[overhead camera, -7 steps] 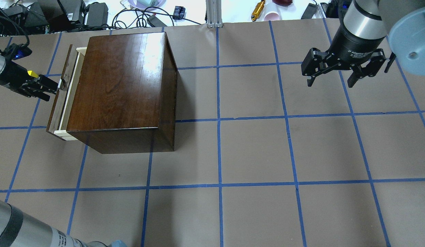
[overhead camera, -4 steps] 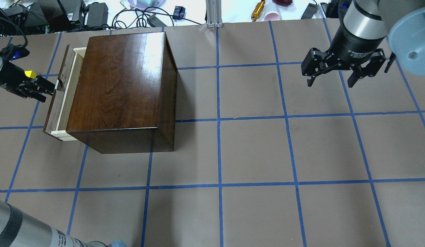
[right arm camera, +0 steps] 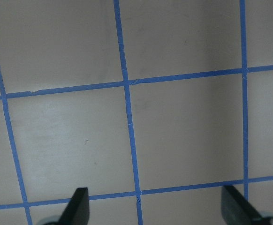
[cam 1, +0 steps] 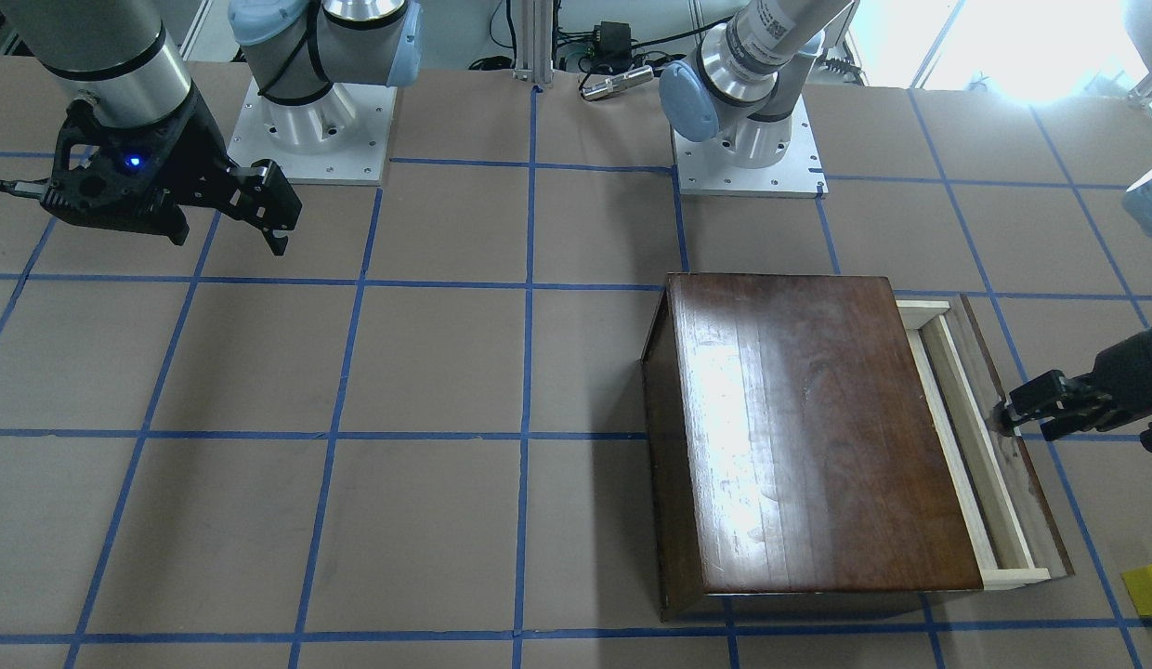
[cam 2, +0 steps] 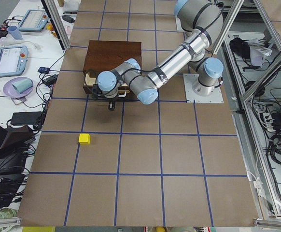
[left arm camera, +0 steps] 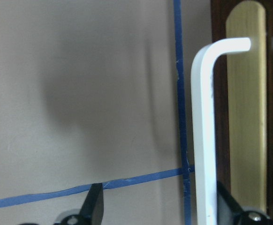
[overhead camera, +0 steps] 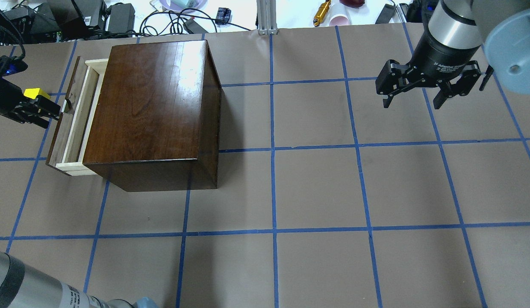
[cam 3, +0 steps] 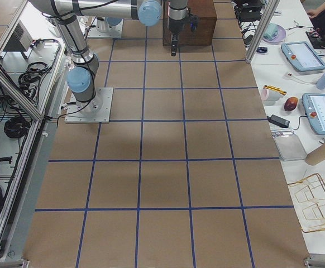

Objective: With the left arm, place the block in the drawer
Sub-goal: 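Hook the white handle with the left gripper and pull the drawer open, then release the handle and move the left gripper over the yellow cube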

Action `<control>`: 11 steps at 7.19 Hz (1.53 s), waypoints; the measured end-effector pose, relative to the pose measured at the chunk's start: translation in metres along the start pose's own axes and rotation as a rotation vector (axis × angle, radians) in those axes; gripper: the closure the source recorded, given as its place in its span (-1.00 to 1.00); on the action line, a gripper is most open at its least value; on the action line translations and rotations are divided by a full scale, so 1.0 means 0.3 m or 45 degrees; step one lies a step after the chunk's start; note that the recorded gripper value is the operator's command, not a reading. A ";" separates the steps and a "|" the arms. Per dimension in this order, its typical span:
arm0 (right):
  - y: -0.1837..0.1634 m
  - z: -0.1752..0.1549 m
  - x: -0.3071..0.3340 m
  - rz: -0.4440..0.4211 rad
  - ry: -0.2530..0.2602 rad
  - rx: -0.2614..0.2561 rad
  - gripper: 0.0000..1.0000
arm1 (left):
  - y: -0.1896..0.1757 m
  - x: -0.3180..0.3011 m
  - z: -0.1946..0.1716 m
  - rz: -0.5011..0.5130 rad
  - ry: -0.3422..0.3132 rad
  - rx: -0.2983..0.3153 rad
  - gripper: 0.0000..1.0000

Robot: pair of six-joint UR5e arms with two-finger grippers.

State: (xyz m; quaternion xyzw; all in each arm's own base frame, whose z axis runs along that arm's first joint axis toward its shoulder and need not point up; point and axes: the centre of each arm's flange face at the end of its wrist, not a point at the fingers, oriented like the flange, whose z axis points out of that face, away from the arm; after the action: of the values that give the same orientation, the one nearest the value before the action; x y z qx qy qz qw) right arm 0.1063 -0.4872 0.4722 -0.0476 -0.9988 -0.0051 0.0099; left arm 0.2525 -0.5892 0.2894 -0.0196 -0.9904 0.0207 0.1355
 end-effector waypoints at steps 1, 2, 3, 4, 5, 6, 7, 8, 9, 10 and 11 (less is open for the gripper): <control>0.000 0.000 0.000 0.000 0.000 0.000 -1.00 | 0.002 -0.008 -0.007 0.000 -0.012 -0.004 -0.61; 0.000 0.000 0.000 0.000 0.001 0.000 -1.00 | 0.004 -0.017 -0.012 0.003 -0.024 -0.009 -0.62; 0.000 0.000 0.000 0.000 0.001 0.000 -1.00 | 0.006 -0.026 -0.016 0.006 -0.035 -0.015 -0.62; 0.000 0.000 0.000 0.000 0.001 0.000 -1.00 | 0.007 -0.032 -0.020 0.006 -0.041 -0.017 -0.62; 0.000 0.000 0.000 0.000 0.000 0.000 -1.00 | 0.008 -0.033 -0.022 0.006 -0.043 -0.018 -0.67; 0.000 0.000 0.000 0.000 0.000 0.000 -1.00 | 0.008 -0.032 -0.028 0.006 -0.046 -0.015 -0.69; 0.000 0.000 0.000 0.000 0.000 0.000 -1.00 | 0.009 -0.027 -0.046 0.007 -0.054 -0.007 -0.74; 0.000 0.000 0.000 0.000 0.000 0.000 -1.00 | 0.007 -0.020 -0.077 0.008 -0.068 0.005 -0.83; 0.000 0.000 0.000 0.000 0.001 0.000 -1.00 | 0.000 -0.018 -0.120 0.012 -0.092 0.019 -0.99; 0.000 0.000 0.000 0.000 0.000 0.000 -1.00 | -0.014 -0.025 -0.169 0.017 -0.138 0.028 -1.00; 0.000 0.000 0.000 0.000 0.001 0.000 -1.00 | -0.037 -0.042 -0.218 0.021 -0.191 0.038 -1.00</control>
State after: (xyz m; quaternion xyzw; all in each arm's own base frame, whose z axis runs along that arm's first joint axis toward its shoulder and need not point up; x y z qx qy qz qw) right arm 0.1062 -0.4872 0.4722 -0.0476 -0.9988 -0.0051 0.0102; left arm 0.2819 -0.5986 0.3494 -0.0243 -0.9971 0.0379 0.0609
